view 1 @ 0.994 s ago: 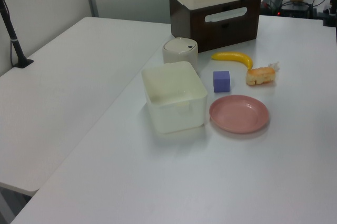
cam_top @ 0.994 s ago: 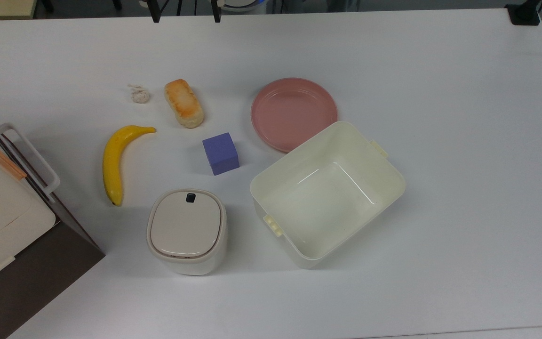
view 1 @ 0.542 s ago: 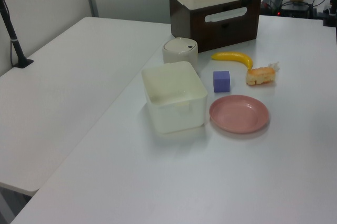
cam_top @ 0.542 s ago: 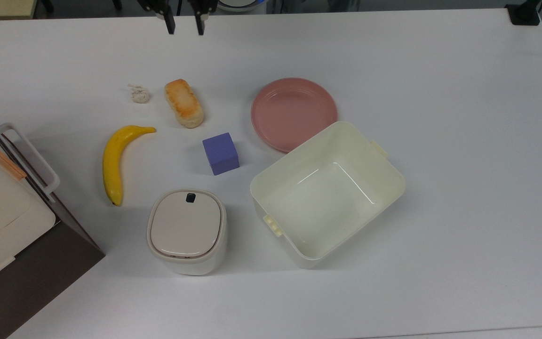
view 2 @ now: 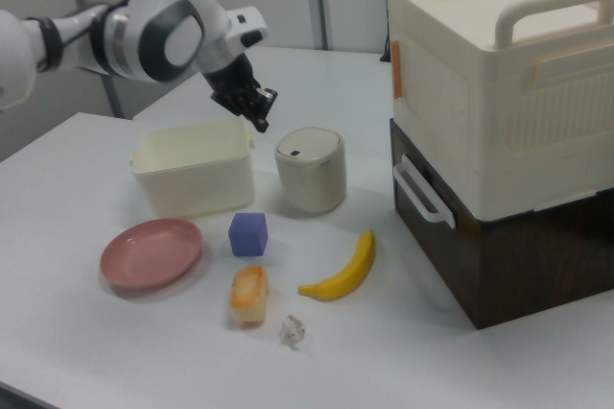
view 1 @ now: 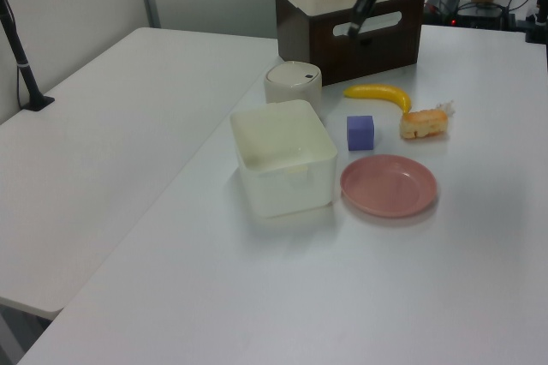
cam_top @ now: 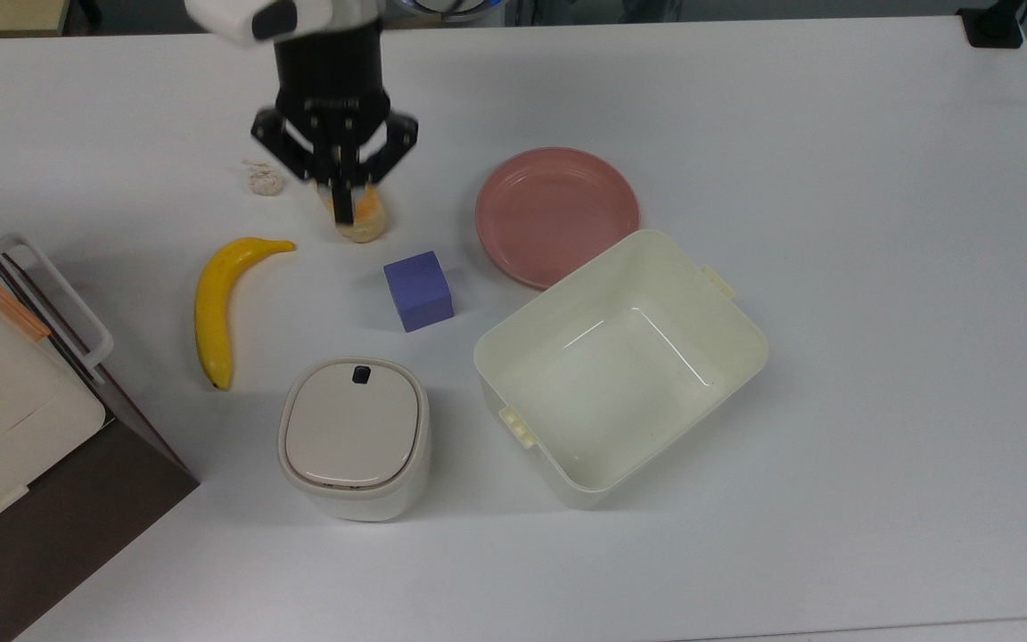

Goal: Open the trash can

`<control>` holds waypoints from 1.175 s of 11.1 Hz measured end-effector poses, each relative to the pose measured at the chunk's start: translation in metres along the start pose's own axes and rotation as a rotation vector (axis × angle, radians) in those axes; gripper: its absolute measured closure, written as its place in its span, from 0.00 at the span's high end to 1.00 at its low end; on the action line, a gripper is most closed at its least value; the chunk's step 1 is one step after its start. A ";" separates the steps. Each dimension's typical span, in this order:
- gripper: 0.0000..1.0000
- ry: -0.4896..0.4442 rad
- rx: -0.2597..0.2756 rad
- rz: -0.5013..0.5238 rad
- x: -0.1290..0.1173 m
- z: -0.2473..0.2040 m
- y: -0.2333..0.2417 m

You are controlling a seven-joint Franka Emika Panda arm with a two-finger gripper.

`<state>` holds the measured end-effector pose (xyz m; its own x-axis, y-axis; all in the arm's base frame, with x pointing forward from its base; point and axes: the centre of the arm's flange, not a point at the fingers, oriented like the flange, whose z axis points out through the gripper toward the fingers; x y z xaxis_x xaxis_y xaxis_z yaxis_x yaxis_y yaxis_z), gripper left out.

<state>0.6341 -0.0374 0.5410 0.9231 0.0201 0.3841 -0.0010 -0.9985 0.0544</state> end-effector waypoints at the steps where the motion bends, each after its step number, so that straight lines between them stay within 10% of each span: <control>1: 0.01 0.029 0.003 0.000 0.006 0.020 0.001; 7: 0.01 0.036 -0.030 -0.107 0.021 0.159 -0.011; 13: 0.01 0.122 -0.044 -0.092 0.050 0.125 -0.001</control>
<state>0.7283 -0.0418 0.4455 0.8664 0.1202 0.4846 0.0622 -0.9890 0.1341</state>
